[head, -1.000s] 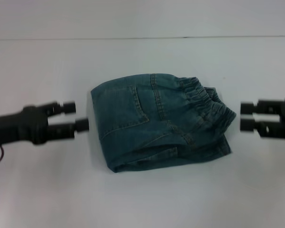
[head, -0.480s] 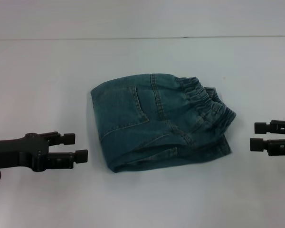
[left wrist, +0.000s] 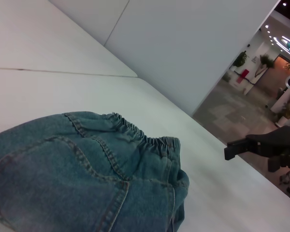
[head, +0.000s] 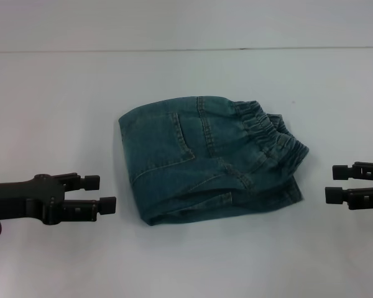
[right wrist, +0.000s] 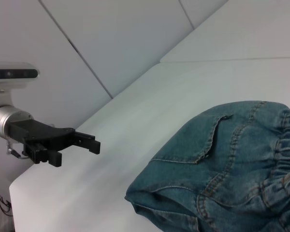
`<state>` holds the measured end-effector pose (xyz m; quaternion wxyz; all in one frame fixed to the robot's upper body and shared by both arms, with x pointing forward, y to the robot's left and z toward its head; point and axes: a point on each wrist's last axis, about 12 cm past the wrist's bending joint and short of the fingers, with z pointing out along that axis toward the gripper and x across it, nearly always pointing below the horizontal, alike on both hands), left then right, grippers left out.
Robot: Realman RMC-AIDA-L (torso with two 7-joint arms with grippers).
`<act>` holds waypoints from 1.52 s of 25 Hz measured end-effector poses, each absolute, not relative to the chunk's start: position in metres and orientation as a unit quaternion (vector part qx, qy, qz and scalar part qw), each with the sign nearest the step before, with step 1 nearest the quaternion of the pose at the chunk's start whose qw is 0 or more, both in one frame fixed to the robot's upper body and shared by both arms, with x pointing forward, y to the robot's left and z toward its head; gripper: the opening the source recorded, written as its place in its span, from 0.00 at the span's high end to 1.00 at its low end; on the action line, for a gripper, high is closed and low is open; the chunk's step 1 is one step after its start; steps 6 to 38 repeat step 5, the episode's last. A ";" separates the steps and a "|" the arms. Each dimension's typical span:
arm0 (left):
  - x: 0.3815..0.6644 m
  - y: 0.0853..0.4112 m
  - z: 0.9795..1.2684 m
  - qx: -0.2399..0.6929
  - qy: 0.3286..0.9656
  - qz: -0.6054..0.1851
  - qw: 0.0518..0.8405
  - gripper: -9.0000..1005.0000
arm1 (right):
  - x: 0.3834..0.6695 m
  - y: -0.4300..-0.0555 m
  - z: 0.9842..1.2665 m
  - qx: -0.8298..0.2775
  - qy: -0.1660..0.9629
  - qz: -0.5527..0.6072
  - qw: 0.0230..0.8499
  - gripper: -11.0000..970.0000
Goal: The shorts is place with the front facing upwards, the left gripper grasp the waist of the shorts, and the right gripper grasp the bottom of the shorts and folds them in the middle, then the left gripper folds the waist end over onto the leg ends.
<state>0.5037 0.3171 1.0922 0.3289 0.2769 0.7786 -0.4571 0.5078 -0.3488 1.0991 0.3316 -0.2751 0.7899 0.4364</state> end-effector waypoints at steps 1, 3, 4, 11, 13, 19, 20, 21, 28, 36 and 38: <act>0.504 0.317 1.092 0.277 0.779 -0.457 0.329 0.08 | 0.508 -0.348 1.099 -0.276 0.790 0.436 0.332 0.02; 0.504 0.317 1.092 0.278 0.778 -0.458 0.328 0.08 | 0.509 -0.348 1.099 -0.278 0.790 0.435 0.332 0.02; 0.504 0.316 1.092 0.278 0.778 -0.459 0.327 0.08 | 0.510 -0.348 1.100 -0.279 0.790 0.434 0.332 0.02; 0.504 0.316 1.092 0.277 0.778 -0.459 0.326 0.08 | 0.510 -0.348 1.100 -0.279 0.790 0.433 0.332 0.02; 0.504 0.316 1.092 0.277 0.778 -0.459 0.326 0.08 | 0.510 -0.348 1.100 -0.279 0.790 0.433 0.332 0.02; 0.504 0.316 1.092 0.277 0.778 -0.459 0.326 0.08 | 0.510 -0.348 1.100 -0.279 0.790 0.433 0.332 0.02; 0.504 0.316 1.092 0.277 0.778 -0.459 0.326 0.08 | 0.510 -0.348 1.100 -0.279 0.790 0.433 0.332 0.02; 0.504 0.316 1.092 0.277 0.778 -0.459 0.326 0.08 | 0.510 -0.348 1.100 -0.279 0.790 0.433 0.332 0.02; 0.504 0.316 1.092 0.277 0.778 -0.459 0.326 0.08 | 0.510 -0.348 1.100 -0.279 0.790 0.433 0.332 0.02; 0.504 0.316 1.092 0.277 0.778 -0.459 0.326 0.08 | 0.510 -0.348 1.100 -0.279 0.790 0.433 0.332 0.02; 0.504 0.316 1.092 0.277 0.778 -0.459 0.326 0.08 | 0.510 -0.348 1.100 -0.279 0.790 0.433 0.332 0.02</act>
